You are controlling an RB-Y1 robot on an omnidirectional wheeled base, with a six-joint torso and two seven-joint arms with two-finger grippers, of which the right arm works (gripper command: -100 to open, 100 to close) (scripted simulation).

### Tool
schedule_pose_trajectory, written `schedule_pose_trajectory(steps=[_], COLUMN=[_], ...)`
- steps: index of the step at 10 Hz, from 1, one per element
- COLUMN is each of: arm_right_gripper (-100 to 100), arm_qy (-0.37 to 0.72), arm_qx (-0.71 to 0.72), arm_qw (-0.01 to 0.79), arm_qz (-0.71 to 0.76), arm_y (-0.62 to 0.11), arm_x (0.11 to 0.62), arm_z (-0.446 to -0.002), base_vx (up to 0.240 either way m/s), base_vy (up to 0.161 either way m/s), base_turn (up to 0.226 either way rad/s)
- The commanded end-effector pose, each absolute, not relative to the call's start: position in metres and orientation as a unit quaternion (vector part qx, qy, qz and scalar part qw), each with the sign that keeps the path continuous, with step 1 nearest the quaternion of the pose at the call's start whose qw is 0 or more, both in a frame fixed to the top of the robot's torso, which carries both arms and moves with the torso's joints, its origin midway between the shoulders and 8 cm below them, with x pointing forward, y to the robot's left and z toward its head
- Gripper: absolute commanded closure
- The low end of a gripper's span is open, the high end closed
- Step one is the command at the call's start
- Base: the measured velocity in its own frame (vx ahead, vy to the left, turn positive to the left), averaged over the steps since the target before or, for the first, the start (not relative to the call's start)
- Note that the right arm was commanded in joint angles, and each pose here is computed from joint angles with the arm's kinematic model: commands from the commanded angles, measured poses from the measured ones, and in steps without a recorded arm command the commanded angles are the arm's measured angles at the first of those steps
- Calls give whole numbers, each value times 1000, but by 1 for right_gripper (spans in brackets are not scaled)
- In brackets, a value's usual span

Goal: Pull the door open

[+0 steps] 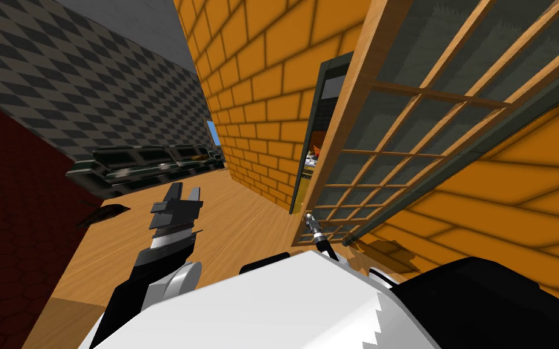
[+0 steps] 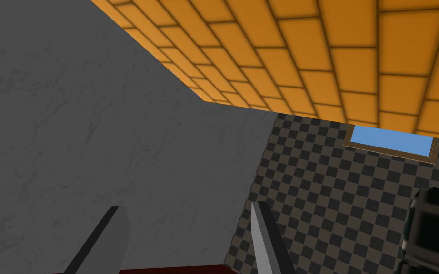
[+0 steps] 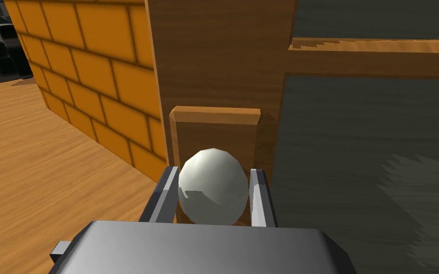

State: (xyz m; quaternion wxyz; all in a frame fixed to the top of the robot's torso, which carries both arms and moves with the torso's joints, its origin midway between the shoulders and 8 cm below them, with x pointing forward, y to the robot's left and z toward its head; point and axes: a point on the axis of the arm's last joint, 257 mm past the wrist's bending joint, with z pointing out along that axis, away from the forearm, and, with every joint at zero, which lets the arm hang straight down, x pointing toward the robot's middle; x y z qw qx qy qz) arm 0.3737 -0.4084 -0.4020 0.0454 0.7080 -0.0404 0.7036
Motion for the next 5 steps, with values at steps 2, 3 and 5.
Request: schedule_pose_trajectory(steps=[2,3,5], arm_right_gripper=[100,100,100], arm_qy=[-27,-30,-20], arm_qx=[707,709,709], arm_qw=[27,32,21], arm_qz=[707,704,704], arm_y=[-400,-403,-400], arm_x=[367,367,358], arm_z=[-400,-402,-403], base_vx=[-202,-97,-166], base_vy=[-53,-25,-39], base_turn=[71,29,143])
